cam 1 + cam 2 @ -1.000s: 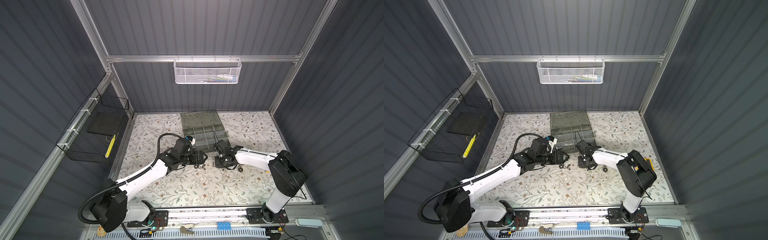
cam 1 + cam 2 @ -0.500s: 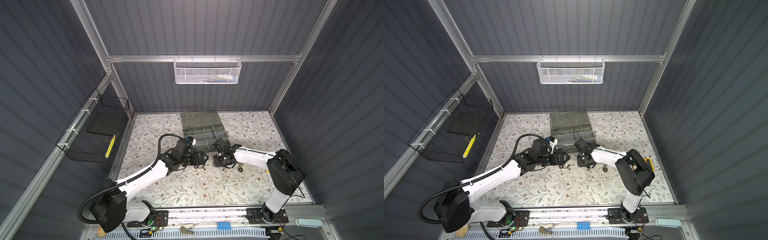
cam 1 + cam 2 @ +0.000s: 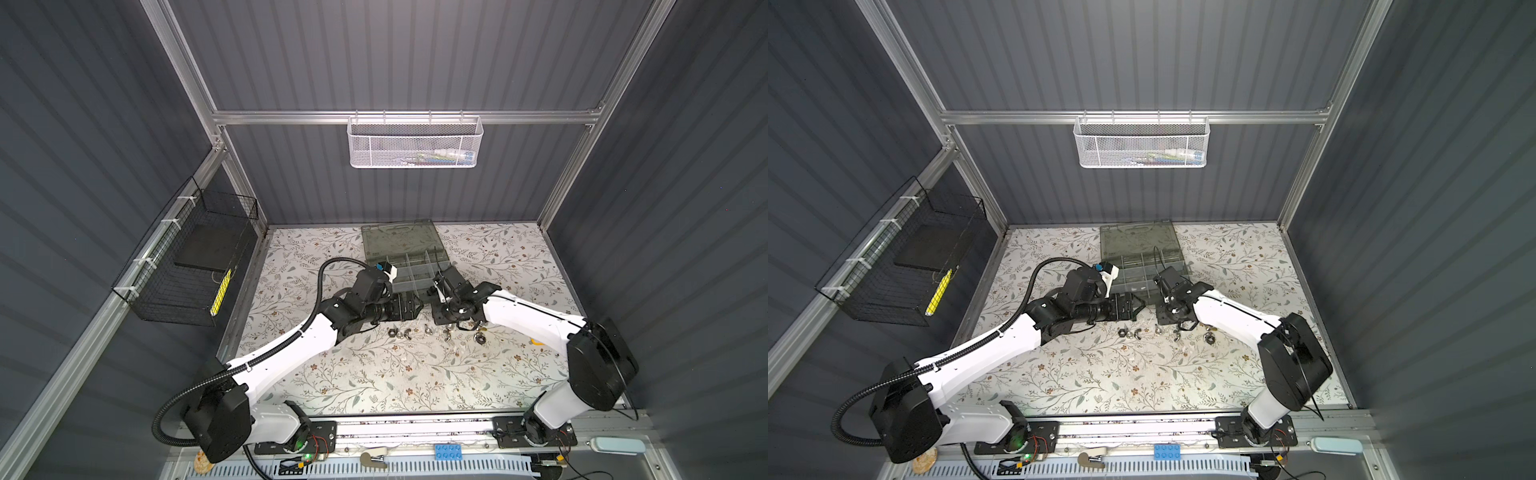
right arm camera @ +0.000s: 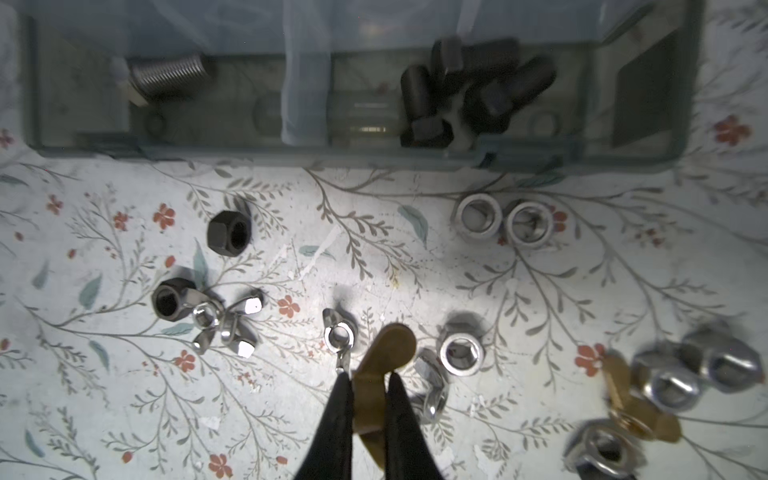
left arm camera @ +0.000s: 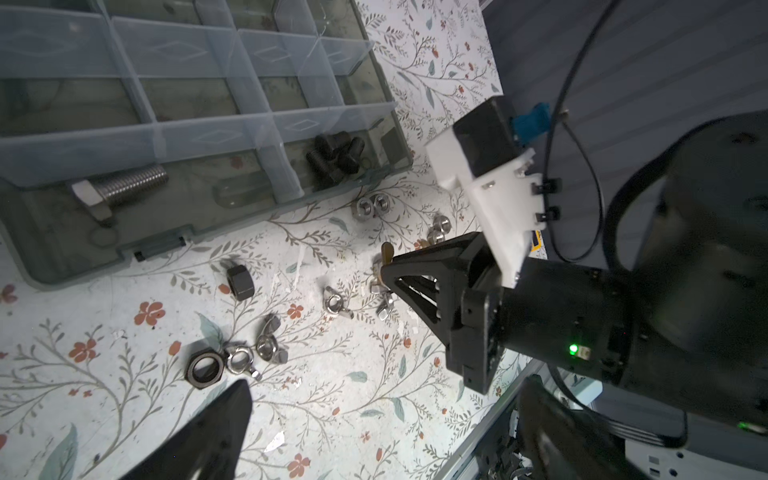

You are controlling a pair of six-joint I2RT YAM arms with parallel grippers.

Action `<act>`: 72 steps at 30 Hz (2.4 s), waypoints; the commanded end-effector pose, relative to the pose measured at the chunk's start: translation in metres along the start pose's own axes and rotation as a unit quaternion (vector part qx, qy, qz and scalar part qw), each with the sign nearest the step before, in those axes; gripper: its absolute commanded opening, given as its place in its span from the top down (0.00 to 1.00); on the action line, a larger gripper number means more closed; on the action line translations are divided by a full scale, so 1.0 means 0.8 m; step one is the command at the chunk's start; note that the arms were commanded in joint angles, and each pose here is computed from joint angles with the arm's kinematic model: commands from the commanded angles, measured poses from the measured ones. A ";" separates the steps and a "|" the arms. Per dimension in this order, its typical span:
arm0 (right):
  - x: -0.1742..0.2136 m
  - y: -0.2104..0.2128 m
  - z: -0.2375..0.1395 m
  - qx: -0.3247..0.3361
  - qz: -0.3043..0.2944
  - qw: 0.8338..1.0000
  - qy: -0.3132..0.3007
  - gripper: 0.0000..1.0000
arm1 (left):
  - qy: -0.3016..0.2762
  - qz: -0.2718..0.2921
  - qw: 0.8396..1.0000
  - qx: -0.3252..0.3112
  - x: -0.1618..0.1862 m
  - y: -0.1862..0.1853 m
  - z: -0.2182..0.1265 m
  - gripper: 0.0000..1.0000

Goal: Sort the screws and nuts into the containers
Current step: 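Lift the brass wing nut with right gripper over a compartment while left follows, then open the right gripper to drop the brass wing nut into the compartment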

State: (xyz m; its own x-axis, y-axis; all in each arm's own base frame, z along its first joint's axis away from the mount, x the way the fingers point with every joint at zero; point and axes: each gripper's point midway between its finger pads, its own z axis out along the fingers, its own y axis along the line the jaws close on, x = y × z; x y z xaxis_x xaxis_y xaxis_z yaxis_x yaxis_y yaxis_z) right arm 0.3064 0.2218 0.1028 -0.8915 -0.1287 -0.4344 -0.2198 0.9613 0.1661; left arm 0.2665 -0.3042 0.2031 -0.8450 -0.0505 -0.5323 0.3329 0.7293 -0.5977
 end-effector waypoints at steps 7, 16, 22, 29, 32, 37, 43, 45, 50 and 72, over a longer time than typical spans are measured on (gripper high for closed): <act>-0.094 -0.031 -0.060 -0.033 0.054 0.996 -0.067 0.95 | 0.009 0.056 0.998 -0.014 -0.035 -0.022 0.027 0.00; -0.163 -0.064 -0.034 -0.039 0.094 0.992 -0.080 0.95 | -0.003 0.116 0.993 -0.036 -0.081 -0.038 0.051 0.00; -0.190 -0.078 0.002 -0.051 0.117 0.989 -0.071 0.95 | -0.003 0.138 0.989 -0.053 -0.090 -0.031 0.073 0.00; -0.203 -0.088 0.039 -0.052 0.127 0.989 -0.057 0.95 | -0.019 0.166 0.984 -0.067 -0.102 -0.027 0.087 0.00; -0.205 -0.091 0.053 -0.053 0.131 0.989 -0.051 0.94 | -0.019 0.179 0.981 -0.071 -0.105 -0.026 0.094 0.00; -0.202 -0.092 0.075 -0.053 0.136 0.989 -0.037 0.94 | -0.017 0.189 0.979 -0.075 -0.108 -0.023 0.104 0.00; -0.191 -0.096 0.101 -0.049 0.140 0.989 -0.020 0.93 | -0.020 0.198 0.976 -0.086 -0.106 -0.014 0.108 0.00; -0.190 -0.099 0.108 -0.047 0.142 0.989 -0.017 0.93 | -0.021 0.199 0.976 -0.088 -0.106 -0.013 0.110 0.00; -0.186 -0.101 0.121 -0.046 0.144 0.988 -0.009 0.93 | -0.017 0.207 0.973 -0.097 -0.107 -0.009 0.113 0.00; -0.191 -0.101 0.117 -0.043 0.145 0.988 -0.006 0.71 | -0.041 0.205 0.973 -0.100 -0.107 -0.009 0.083 0.00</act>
State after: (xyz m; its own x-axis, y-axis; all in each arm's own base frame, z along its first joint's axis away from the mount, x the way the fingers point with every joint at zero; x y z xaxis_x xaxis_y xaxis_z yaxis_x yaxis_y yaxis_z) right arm 0.4965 0.1885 0.0546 -0.9240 0.1501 -0.3516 0.0158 0.9339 0.3572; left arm 0.3689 -0.3525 0.1909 -0.6489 0.2502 -0.7186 0.5334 0.8230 -0.1952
